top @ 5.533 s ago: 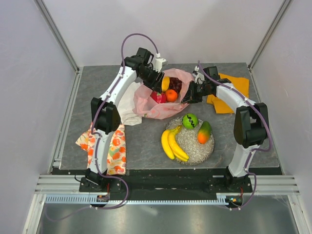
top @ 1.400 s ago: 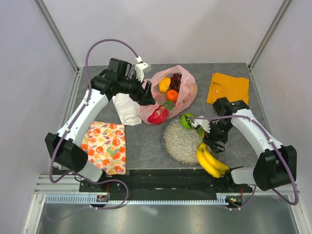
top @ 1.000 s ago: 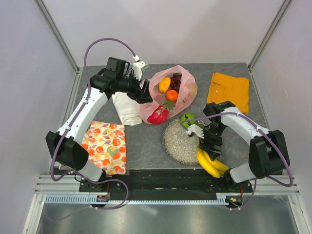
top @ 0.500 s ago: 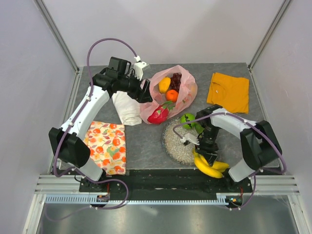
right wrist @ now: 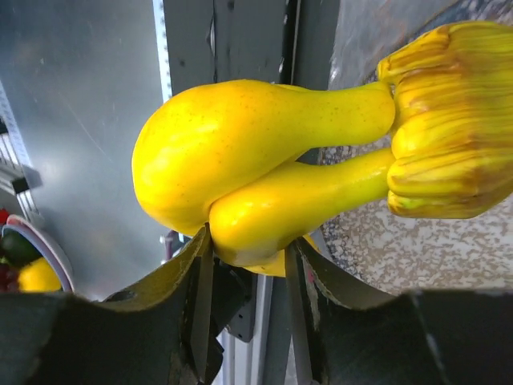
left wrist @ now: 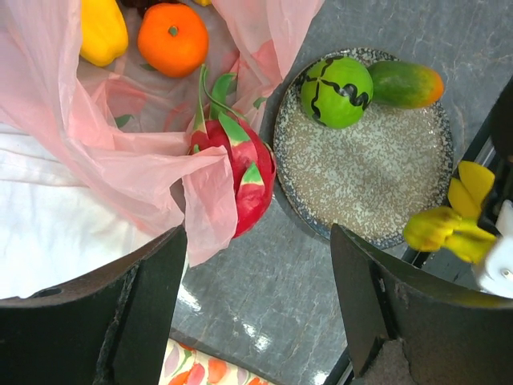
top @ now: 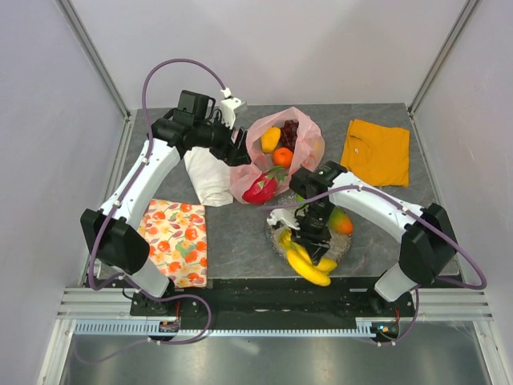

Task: Take the fake fruits out of the plastic bag
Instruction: Pick up the fake fruit from the center of the board, then place the fake fruit on the plate.

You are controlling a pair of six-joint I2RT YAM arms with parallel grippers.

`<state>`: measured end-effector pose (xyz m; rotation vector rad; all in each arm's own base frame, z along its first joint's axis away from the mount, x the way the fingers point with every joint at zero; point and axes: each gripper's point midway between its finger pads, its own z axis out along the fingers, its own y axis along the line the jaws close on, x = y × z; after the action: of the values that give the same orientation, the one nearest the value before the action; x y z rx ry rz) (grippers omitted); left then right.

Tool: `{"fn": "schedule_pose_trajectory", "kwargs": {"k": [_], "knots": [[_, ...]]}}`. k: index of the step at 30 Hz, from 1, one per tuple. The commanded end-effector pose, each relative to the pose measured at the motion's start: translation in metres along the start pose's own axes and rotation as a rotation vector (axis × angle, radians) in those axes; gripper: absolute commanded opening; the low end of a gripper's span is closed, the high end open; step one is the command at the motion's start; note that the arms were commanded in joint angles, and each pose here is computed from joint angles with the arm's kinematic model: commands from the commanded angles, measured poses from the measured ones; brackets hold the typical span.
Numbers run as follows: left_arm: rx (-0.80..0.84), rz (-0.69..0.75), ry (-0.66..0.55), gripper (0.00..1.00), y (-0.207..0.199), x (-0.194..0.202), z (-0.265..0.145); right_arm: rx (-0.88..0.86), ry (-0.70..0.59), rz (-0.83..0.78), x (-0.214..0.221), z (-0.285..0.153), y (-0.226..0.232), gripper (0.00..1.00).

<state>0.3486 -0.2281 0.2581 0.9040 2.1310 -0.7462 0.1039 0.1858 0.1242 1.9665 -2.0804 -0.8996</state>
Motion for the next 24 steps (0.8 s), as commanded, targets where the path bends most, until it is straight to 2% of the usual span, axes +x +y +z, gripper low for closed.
{"fn": "schedule_pose_trajectory", "kwargs": {"k": [1, 7, 12, 18, 24], "knots": [[0.022, 0.061, -0.063, 0.79, -0.002, -0.024, -0.005, 0.035, -0.062, 0.024, -0.034, -0.024, 0.005, 0.31], [0.02, 0.067, -0.076, 0.79, -0.002, -0.03, -0.007, 0.148, -0.027, 0.166, -0.058, -0.04, -0.031, 0.27], [0.014, 0.079, -0.08, 0.79, -0.005, -0.03, -0.013, 0.264, 0.06, 0.231, -0.049, -0.035, -0.059, 0.27], [0.002, 0.087, -0.073, 0.79, -0.008, -0.021, -0.019, 0.23, 0.069, 0.291, -0.054, -0.018, -0.052, 0.29], [-0.014, 0.096, -0.063, 0.79, -0.007, -0.013, -0.023, 0.173, 0.102, 0.386, -0.054, 0.009, -0.054, 0.27]]}}
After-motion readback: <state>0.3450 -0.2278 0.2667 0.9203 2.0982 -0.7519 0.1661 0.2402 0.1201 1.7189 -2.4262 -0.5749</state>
